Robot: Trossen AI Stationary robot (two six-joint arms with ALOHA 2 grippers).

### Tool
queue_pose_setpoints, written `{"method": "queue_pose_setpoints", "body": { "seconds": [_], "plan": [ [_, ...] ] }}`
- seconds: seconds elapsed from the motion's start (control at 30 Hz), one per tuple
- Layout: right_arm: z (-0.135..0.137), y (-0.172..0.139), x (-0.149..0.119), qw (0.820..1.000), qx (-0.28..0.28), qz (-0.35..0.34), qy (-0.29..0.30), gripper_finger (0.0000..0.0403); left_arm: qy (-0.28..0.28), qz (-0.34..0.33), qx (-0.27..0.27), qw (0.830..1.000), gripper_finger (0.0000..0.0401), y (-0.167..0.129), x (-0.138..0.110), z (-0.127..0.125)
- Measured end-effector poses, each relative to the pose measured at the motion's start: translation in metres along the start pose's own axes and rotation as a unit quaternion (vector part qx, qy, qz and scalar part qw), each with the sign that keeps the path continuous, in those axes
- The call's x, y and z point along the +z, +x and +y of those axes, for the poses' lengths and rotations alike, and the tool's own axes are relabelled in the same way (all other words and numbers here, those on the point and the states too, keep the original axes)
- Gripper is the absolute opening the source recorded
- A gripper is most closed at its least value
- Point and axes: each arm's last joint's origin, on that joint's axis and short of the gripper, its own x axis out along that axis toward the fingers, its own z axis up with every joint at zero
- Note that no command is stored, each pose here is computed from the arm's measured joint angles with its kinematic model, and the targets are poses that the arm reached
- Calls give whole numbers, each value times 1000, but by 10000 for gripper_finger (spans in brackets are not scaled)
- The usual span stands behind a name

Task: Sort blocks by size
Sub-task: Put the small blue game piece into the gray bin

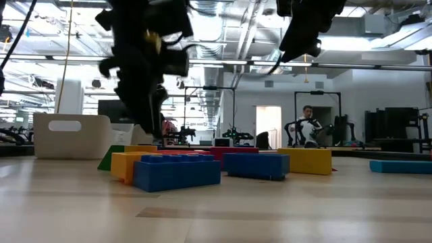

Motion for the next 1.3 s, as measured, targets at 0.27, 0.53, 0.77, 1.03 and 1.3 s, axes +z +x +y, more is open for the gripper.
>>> {"method": "queue_pose_setpoints", "body": {
  "seconds": [0.27,0.53,0.77,1.03,1.3],
  "plan": [
    [0,0,0,1000,-1,-2,2,194,-8,-17,-17,1000,203,-7,10,-15],
    [0,0,2,1000,2,-10,7,194,38,-5,-1,999,272,8,11,-18],
    [1,0,2,1000,2,-9,14,194,67,21,7,997,279,33,9,-19],
    [0,0,2,1000,2,-8,16,194,79,39,8,996,256,33,6,-18],
    [0,0,2,1000,2,-8,13,194,75,38,8,996,233,35,3,-18]
  ]
}}
